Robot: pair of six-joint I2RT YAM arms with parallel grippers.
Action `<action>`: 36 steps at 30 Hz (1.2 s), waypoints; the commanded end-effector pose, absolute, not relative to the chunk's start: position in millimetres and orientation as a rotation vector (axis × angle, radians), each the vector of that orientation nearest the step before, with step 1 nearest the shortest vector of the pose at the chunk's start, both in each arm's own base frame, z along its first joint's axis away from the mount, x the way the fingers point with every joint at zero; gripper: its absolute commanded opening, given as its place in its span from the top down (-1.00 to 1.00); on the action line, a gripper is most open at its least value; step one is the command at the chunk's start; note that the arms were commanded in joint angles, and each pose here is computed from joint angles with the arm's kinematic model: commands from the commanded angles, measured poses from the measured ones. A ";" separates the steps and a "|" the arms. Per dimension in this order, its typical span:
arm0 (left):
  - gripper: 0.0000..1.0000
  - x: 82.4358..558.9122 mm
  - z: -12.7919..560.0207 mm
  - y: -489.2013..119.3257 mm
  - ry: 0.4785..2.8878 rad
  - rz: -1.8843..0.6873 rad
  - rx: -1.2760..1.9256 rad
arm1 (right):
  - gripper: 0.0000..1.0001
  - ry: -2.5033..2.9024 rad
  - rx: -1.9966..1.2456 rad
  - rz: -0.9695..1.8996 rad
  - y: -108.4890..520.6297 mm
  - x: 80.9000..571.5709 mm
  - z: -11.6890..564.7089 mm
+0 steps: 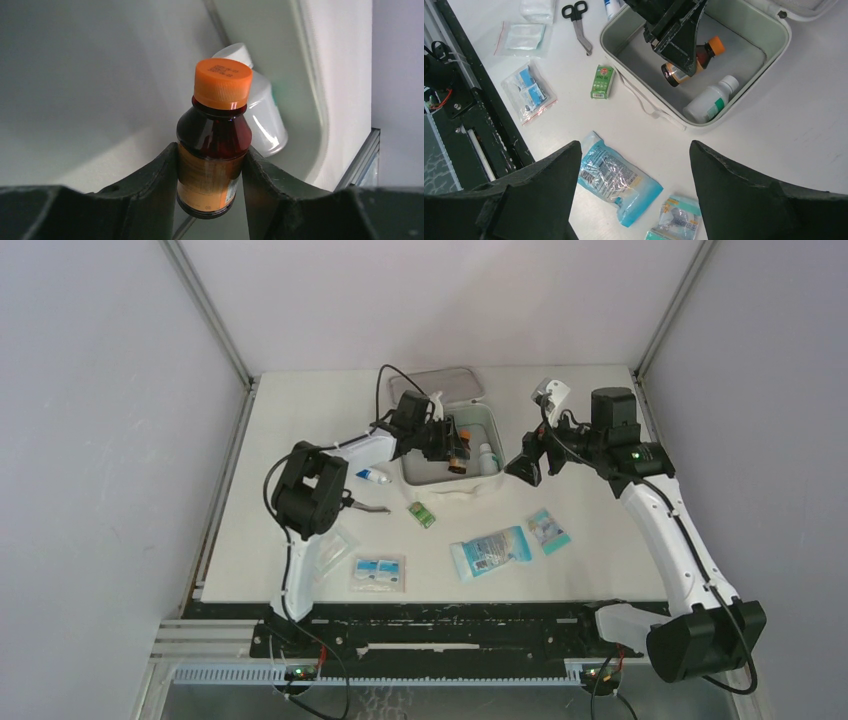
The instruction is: Organize the medicine kit
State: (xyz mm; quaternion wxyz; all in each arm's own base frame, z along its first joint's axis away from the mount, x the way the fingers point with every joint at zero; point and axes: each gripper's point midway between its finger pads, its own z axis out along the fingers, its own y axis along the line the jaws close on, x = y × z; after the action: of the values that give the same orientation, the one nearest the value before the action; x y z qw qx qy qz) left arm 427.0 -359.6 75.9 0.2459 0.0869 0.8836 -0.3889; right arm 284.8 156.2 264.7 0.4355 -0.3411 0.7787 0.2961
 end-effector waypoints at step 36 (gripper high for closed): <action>-0.41 400.7 114.4 -408.9 2.502 -1.373 0.122 | -0.57 1.973 -0.823 0.748 155.5 294.7 254.9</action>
State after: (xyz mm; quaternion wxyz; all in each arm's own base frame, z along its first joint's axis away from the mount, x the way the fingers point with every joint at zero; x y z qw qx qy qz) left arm 395.4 -388.2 58.4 0.1142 0.0011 0.8993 -0.4223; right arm 290.5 156.9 252.9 0.4177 -0.3329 0.7899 0.3012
